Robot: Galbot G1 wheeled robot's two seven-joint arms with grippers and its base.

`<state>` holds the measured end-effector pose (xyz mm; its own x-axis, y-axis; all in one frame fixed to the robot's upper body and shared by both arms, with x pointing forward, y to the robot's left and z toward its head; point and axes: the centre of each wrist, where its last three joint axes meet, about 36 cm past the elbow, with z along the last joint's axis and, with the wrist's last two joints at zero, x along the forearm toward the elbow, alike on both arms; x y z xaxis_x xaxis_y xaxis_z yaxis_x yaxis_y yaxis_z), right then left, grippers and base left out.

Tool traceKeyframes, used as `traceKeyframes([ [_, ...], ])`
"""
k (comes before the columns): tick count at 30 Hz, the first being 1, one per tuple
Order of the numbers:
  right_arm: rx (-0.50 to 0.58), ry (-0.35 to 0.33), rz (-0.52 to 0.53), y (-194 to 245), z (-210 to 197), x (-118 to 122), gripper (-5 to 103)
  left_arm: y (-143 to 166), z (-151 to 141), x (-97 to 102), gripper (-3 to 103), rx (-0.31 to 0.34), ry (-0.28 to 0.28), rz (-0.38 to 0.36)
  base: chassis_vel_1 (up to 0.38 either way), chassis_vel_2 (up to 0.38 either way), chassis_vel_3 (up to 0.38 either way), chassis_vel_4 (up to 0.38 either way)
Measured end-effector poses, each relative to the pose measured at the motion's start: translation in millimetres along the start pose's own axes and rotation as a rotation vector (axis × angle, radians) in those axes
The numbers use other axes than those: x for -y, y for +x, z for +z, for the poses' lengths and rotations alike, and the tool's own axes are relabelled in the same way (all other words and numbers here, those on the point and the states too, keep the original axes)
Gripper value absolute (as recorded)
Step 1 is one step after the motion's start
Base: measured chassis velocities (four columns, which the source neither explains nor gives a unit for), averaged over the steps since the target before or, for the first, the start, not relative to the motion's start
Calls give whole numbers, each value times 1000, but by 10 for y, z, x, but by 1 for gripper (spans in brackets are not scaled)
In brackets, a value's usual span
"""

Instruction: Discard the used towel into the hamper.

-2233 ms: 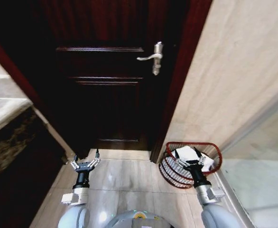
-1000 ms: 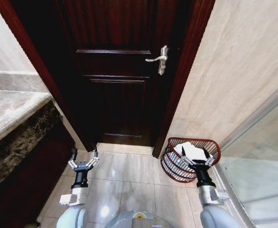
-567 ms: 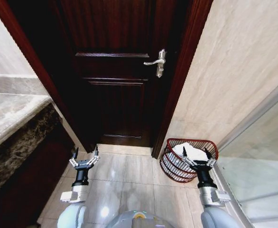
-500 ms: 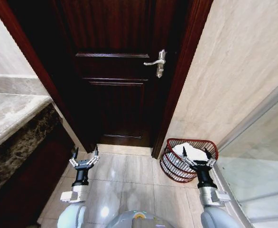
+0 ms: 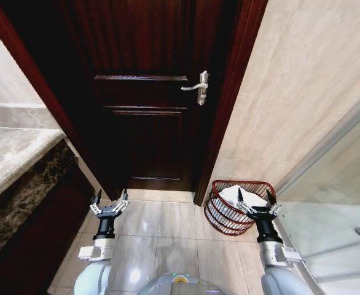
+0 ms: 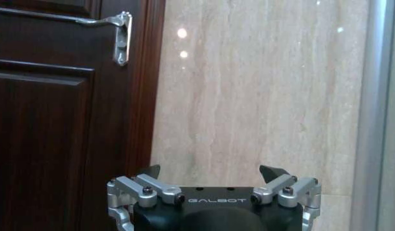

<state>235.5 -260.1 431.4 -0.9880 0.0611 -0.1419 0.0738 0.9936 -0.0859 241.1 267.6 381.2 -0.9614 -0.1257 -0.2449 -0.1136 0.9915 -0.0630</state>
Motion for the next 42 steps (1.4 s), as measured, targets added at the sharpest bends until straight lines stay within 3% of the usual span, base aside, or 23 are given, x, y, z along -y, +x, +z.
traceKeyframes([
  [42,7,11,-13,10,26,47,100,-24,-17,20,100,-6,4,-37,0,0,0,0],
])
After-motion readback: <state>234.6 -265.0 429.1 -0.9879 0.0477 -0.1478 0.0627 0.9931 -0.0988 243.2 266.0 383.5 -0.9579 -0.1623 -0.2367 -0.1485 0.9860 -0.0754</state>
